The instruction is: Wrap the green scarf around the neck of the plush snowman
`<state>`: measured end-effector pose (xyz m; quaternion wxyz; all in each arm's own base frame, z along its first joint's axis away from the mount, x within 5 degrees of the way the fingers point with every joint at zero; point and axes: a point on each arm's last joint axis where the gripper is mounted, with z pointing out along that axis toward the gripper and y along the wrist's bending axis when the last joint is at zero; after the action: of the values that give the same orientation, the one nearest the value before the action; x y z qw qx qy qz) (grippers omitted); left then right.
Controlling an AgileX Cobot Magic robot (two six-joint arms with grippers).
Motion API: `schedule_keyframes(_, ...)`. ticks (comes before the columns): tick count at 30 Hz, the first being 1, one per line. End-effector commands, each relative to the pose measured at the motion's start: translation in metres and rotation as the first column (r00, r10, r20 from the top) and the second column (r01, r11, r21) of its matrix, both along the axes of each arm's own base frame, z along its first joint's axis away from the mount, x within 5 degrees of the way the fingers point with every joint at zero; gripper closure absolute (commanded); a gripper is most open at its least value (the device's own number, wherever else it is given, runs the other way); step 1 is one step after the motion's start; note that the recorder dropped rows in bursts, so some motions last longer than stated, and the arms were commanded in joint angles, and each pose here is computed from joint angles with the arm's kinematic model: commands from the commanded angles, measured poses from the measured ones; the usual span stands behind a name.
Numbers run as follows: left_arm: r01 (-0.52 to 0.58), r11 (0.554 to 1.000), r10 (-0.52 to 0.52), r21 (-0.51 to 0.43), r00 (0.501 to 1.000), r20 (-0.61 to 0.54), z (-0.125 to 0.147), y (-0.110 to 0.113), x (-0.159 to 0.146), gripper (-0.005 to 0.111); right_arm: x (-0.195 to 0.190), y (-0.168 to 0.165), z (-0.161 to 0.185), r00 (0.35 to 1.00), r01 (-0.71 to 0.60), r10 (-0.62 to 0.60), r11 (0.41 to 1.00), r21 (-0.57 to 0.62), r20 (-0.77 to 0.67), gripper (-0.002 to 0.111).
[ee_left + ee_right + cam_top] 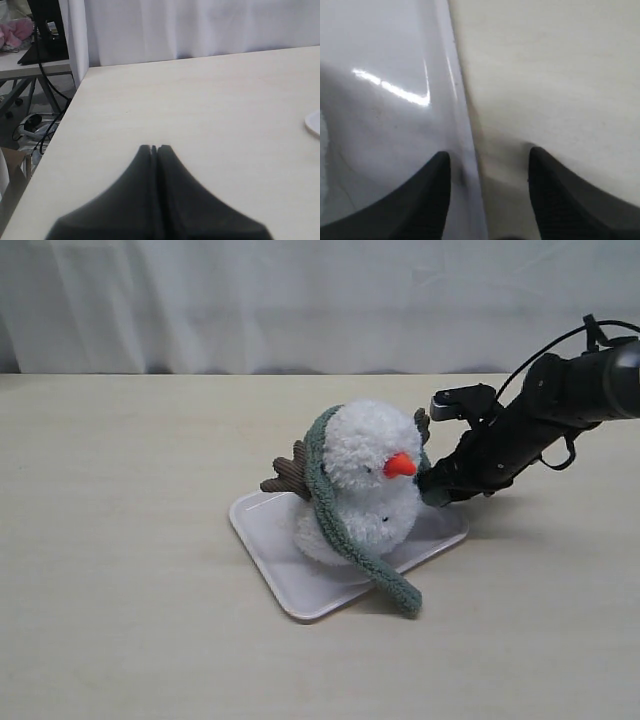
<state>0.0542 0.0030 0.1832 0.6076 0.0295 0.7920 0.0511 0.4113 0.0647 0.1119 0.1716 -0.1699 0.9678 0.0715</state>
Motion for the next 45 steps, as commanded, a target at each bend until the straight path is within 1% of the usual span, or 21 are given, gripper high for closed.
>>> schedule_keyframes(1, 0.0, 1.0, 0.0, 0.002, 1.0, 0.014, 0.0, 0.0, 0.0, 0.107, 0.002, 0.004, -0.007, 0.996, -0.084, 0.084, 0.996, 0.028, 0.011, 0.067)
schedule_keyframes(3, 0.0, 1.0, 0.0, 0.002, 1.0, 0.014, 0.0, 0.0, 0.0, 0.107, 0.002, 0.004, -0.009, 0.996, -0.087, 0.087, 0.996, 0.027, 0.006, 0.082)
schedule_keyframes(5, 0.0, 1.0, 0.0, 0.002, 1.0, 0.014, 0.0, 0.0, 0.0, 0.107, 0.001, 0.004, -0.009, 0.996, -0.086, 0.086, 0.996, 0.03, -0.002, 0.101)
schedule_keyframes(6, 0.0, 1.0, 0.0, 0.002, 1.0, 0.014, 0.0, 0.0, 0.0, 0.107, 0.001, 0.004, -0.009, 0.998, -0.065, 0.066, 0.997, 0.037, -0.007, 0.104)
schedule_keyframes(7, 0.0, 1.0, 0.0, 0.002, 1.0, 0.014, 0.0, 0.0, 0.0, 0.107, 0.002, 0.005, -0.009, 1.0, -0.027, 0.027, 0.998, 0.053, -0.013, 0.104)
schedule_keyframes(8, 0.0, 1.0, 0.0, 0.002, 1.0, 0.014, 0.0, 0.0, 0.0, 0.107, 0.002, 0.005, -0.009, 0.998, 0.052, -0.05, 0.995, 0.086, -0.027, 0.104)
schedule_keyframes(9, 0.0, 1.0, 0.0, 0.002, 1.0, 0.014, 0.0, 0.0, 0.0, 0.107, 0.002, 0.005, -0.01, 0.995, 0.101, -0.097, 0.989, 0.107, -0.038, 0.104)
schedule_keyframes(10, 0.0, 1.0, 0.0, 0.002, 1.0, 0.014, 0.0, 0.0, 0.0, 0.107, 0.002, 0.005, -0.012, 0.98, 0.2, -0.194, 0.969, 0.144, -0.051, 0.104)
schedule_keyframes(11, 0.0, 1.0, 0.0, 0.002, 1.0, 0.014, 0.0, 0.0, 0.0, 0.107, 0.001, 0.005, -0.014, 0.968, 0.25, -0.244, 0.954, 0.165, -0.055, 0.104)
schedule_keyframes(12, 0.0, 1.0, 0.0, 0.002, 1.0, 0.014, 0.0, 0.0, 0.0, 0.107, -0.002, 0.005, -0.02, 0.943, 0.332, -0.329, 0.92, 0.207, -0.053, 0.104)
schedule_keyframes(14, 0.0, 1.0, 0.0, 0.002, 1.0, 0.014, 0.0, 0.0, 0.0, 0.107, -0.011, 0.001, -0.033, 0.889, 0.452, -0.457, 0.858, 0.246, -0.04, 0.104)
schedule_keyframes(16, 0.0, 1.0, 0.0, 0.002, 1.0, 0.014, 0.0, 0.0, 0.0, 0.107, -0.018, 0.001, -0.04, 0.868, 0.49, -0.493, 0.832, 0.262, -0.059, 0.104)
schedule_keyframes(19, 0.0, 1.0, 0.0, 0.002, 1.0, 0.014, 0.0, 0.0, 0.0, 0.107, -0.023, 0.005, -0.041, 0.91, 0.414, -0.405, 0.873, 0.257, -0.089, 0.104)
schedule_keyframes(22, 0.0, 1.0, 0.0, 0.002, 1.0, 0.014, 0.0, 0.0, 0.0, 0.107, -0.025, 0.007, -0.041, 0.916, 0.402, -0.384, 0.876, 0.265, -0.117, 0.104)
schedule_keyframes(23, 0.0, 1.0, 0.0, 0.002, 1.0, 0.014, 0.0, 0.0, 0.0, 0.107, -0.026, 0.008, -0.041, 0.927, 0.376, -0.357, 0.889, 0.263, -0.116, 0.103)
schedule_keyframes(25, 0.0, 1.0, 0.0, 0.002, 1.0, 0.014, 0.0, 0.0, 0.0, 0.107, -0.027, 0.009, -0.04, 0.942, 0.336, -0.318, 0.905, 0.259, -0.111, 0.096)
schedule_keyframes(31, 0.0, 1.0, 0.0, 0.002, 1.0, 0.014, 0.0, 0.0, 0.0, 0.107, -0.03, 0.009, -0.016, 0.969, 0.245, -0.234, 0.936, 0.253, -0.074, 0.062)
schedule_keyframes(33, 0.0, 1.0, 0.0, 0.002, 1.0, 0.014, 0.0, 0.0, 0.0, 0.107, -0.031, 0.01, -0.004, 0.977, 0.215, -0.208, 0.943, 0.255, -0.057, 0.057)
schedule_keyframes(35, 0.0, 1.0, 0.0, 0.002, 1.0, 0.014, 0.0, 0.0, 0.0, 0.107, -0.033, 0.009, 0.008, 0.981, 0.192, -0.189, 0.949, 0.249, -0.037, 0.057)
schedule_keyframes(41, 0.0, 1.0, 0.0, 0.002, 1.0, 0.014, 0.0, 0.0, 0.0, 0.107, -0.042, 0.003, 0.049, 0.99, 0.133, -0.14, 0.976, 0.172, 0.027, 0.057)
schedule_keyframes(45, 0.0, 1.0, 0.0, 0.002, 1.0, 0.014, 0.0, 0.0, 0.0, 0.107, -0.049, 0.007, 0.075, 0.994, 0.054, -0.071, 0.983, 0.173, 0.089, 0.057)
